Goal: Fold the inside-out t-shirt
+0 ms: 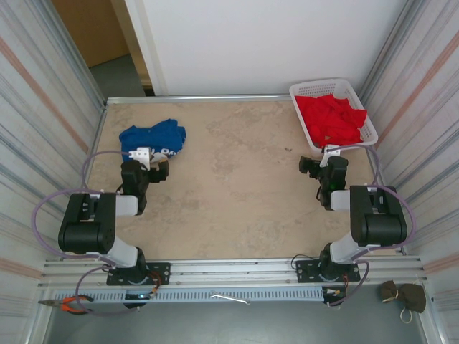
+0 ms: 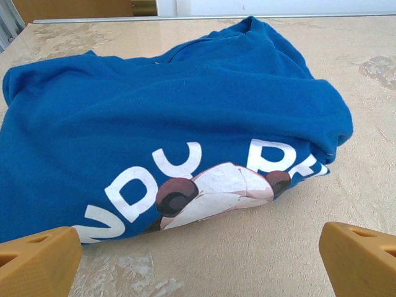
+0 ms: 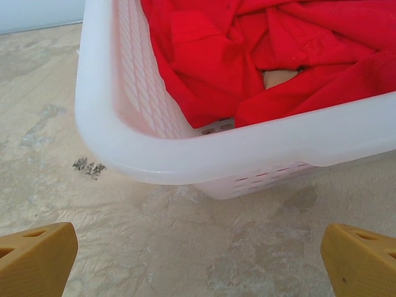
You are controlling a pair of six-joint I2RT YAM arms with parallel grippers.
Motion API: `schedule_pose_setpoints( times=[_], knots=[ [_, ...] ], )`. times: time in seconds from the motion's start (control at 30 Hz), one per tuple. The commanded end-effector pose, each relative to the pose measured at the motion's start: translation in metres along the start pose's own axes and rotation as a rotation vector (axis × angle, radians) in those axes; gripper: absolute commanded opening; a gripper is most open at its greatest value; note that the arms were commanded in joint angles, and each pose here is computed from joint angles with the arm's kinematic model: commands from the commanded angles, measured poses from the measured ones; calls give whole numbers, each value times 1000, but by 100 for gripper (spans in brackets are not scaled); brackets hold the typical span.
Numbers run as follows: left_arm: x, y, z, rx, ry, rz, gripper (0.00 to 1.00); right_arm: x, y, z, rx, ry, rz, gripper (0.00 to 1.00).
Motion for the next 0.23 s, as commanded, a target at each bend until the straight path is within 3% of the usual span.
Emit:
schedule_pose_setpoints(
  times=[0.0, 0.2],
  knots=[
    [3, 0, 5, 16, -3, -9, 99, 3, -2, 3, -18, 6, -2, 99],
    [3, 1, 5, 16, -3, -6, 99, 0, -1, 2, -22, -6, -3, 99]
  ],
)
Point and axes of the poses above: each hand's point on the last joint's axis, 136 mm out from that joint toward the fingers, its own x axis out along the fingers, its own y axis along the line the jaws close on, z = x × y, the point moved 8 cm from there along -x, back along the fingers, and after that the axes turned 2 degrees about x, right-handed, at the moved point
